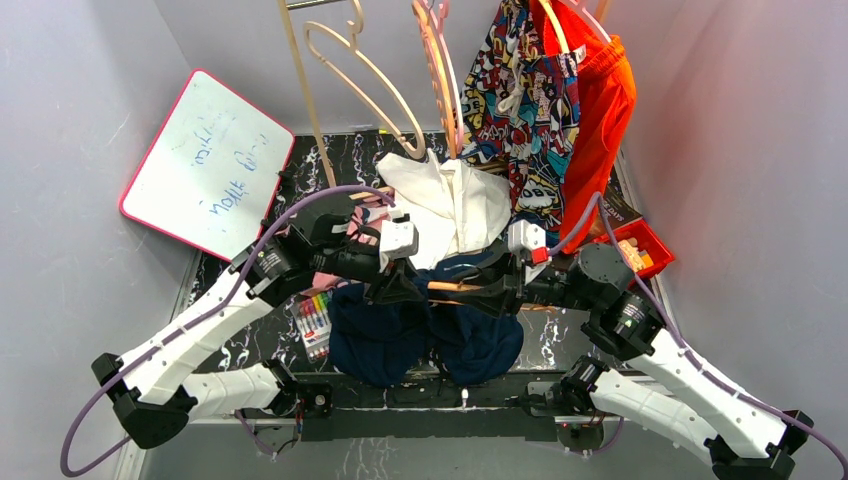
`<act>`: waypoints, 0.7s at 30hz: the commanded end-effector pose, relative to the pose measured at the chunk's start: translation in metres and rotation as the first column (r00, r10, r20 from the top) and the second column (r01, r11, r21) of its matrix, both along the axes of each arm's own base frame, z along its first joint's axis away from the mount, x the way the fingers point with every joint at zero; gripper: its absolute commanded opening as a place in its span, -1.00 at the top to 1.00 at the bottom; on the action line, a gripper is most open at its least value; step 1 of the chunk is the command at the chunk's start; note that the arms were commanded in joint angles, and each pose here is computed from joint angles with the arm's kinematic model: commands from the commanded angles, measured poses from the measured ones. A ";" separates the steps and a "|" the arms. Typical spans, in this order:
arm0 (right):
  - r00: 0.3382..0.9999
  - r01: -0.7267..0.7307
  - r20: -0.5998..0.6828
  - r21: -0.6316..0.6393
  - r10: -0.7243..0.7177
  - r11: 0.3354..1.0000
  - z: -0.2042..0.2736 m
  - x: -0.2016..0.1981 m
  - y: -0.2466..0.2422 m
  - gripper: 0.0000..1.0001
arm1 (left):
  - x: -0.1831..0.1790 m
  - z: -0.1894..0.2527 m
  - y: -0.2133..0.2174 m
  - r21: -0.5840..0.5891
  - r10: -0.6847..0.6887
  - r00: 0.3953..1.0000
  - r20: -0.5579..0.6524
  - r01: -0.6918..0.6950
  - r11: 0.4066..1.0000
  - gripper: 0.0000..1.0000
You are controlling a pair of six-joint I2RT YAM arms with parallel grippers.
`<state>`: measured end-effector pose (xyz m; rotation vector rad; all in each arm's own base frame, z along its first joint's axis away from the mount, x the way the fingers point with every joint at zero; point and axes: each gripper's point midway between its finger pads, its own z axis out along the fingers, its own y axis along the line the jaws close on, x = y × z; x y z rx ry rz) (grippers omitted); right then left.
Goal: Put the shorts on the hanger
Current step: Hang the shorts on the hanger.
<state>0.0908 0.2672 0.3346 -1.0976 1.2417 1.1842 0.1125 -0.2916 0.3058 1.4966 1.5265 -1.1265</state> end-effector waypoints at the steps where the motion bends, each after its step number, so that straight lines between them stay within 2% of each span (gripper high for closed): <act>1: 0.998 0.018 0.058 0.113 -0.025 0.993 0.046 -0.002 -0.006 0.09 | 0.008 0.020 0.002 -0.090 0.063 0.994 0.087 -0.055 0.994 1.00; 7: 0.998 0.047 0.040 0.106 -0.052 0.993 0.044 0.000 -0.010 -0.09 | 0.014 0.025 0.008 -0.133 0.124 0.982 0.141 -0.105 0.986 1.00; 9: 0.997 0.062 0.028 0.103 -0.065 0.993 0.044 0.001 -0.011 -0.21 | 0.017 0.025 0.009 -0.136 0.144 0.978 0.150 -0.124 0.983 1.00; 10: 0.997 0.069 0.021 0.096 -0.071 0.993 0.043 0.002 -0.012 -0.42 | 0.019 0.025 0.010 -0.137 0.157 0.976 0.154 -0.136 0.981 1.00; 11: 0.997 0.079 0.009 0.086 -0.080 0.993 0.042 0.003 -0.013 -0.50 | 0.021 0.024 0.012 -0.136 0.173 0.972 0.159 -0.152 0.979 1.00; 14: 0.992 0.128 -0.014 0.072 -0.127 0.989 0.043 0.008 -0.018 -0.56 | 0.028 0.020 0.016 -0.130 0.226 0.960 0.166 -0.206 0.970 1.00; 16: 0.986 0.165 -0.032 0.073 -0.163 0.984 0.046 0.010 -0.023 -0.74 | 0.031 0.018 0.020 -0.133 0.259 0.951 0.167 -0.239 0.962 1.00; 21: 0.947 0.316 -0.101 0.109 -0.306 0.942 0.054 0.021 -0.047 -0.82 | 0.042 0.013 0.032 -0.157 0.369 0.913 0.172 -0.345 0.925 1.00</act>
